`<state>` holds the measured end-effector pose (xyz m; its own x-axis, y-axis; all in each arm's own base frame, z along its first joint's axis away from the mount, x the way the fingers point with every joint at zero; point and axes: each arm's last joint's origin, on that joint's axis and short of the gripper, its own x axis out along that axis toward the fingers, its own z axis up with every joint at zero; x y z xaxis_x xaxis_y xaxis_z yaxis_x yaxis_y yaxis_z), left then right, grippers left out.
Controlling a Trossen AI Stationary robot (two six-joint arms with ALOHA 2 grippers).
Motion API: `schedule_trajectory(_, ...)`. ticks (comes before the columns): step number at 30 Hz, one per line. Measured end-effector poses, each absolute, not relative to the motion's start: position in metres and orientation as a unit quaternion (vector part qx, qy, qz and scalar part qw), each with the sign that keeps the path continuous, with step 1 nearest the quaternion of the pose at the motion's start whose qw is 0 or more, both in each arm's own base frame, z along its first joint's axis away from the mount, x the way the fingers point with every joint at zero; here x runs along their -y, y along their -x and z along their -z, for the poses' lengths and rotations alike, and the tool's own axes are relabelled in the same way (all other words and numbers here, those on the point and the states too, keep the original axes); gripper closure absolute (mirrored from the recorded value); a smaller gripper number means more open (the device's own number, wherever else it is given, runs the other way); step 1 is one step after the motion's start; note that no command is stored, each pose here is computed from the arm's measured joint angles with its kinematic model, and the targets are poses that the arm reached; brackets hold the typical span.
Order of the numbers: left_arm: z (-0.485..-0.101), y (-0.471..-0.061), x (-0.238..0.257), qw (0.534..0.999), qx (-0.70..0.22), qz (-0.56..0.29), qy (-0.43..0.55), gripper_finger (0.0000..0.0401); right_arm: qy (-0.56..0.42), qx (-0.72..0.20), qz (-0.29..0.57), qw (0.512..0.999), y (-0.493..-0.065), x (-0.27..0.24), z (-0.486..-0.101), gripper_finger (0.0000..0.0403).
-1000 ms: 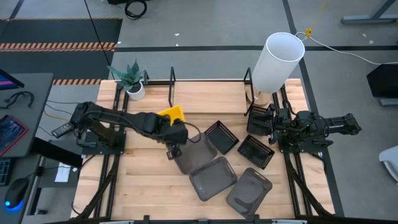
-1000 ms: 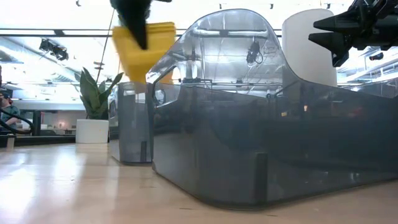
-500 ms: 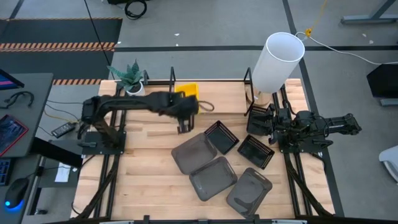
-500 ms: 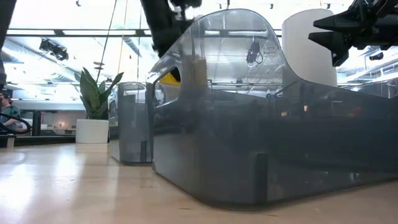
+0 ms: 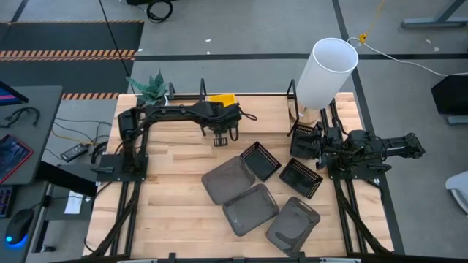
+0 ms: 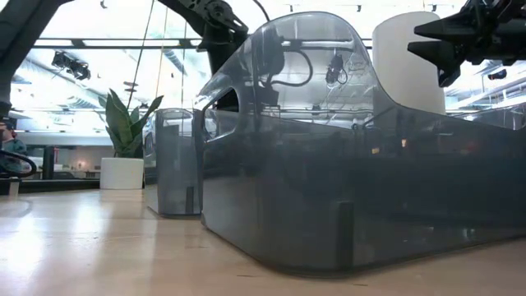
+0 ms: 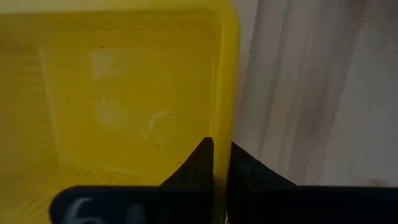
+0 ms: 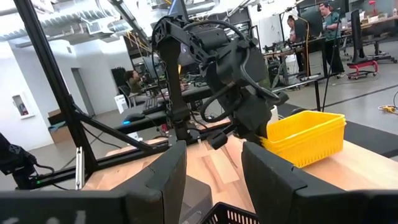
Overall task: Stack baskets on shelf by color
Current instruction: Put the stacked yellow bins on the shelf
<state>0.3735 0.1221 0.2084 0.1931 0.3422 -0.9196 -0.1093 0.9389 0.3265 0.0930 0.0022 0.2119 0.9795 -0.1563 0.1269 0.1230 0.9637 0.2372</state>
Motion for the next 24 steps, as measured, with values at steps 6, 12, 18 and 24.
schedule_trajectory(6,-0.207,-0.37,-0.121,0.752,-0.635,-0.149,-0.096,0.035,-0.115,0.074,0.07,0.988,-0.093,-0.002,-0.212,0.0243)
schedule_trajectory(12,-0.206,-0.365,-0.12,0.737,-0.652,-0.153,-0.092,0.0302,-0.115,0.074,0.07,0.988,-0.093,-0.002,-0.212,0.0243)
schedule_trajectory(18,-0.206,-0.364,-0.12,0.733,-0.655,-0.165,-0.088,0.0254,-0.115,0.074,0.07,0.988,-0.093,-0.002,-0.212,0.0243)
schedule_trajectory(24,-0.214,-0.362,-0.118,0.719,-0.671,-0.165,-0.079,0.0215,-0.115,0.074,0.07,0.988,-0.093,-0.002,-0.212,0.0243)
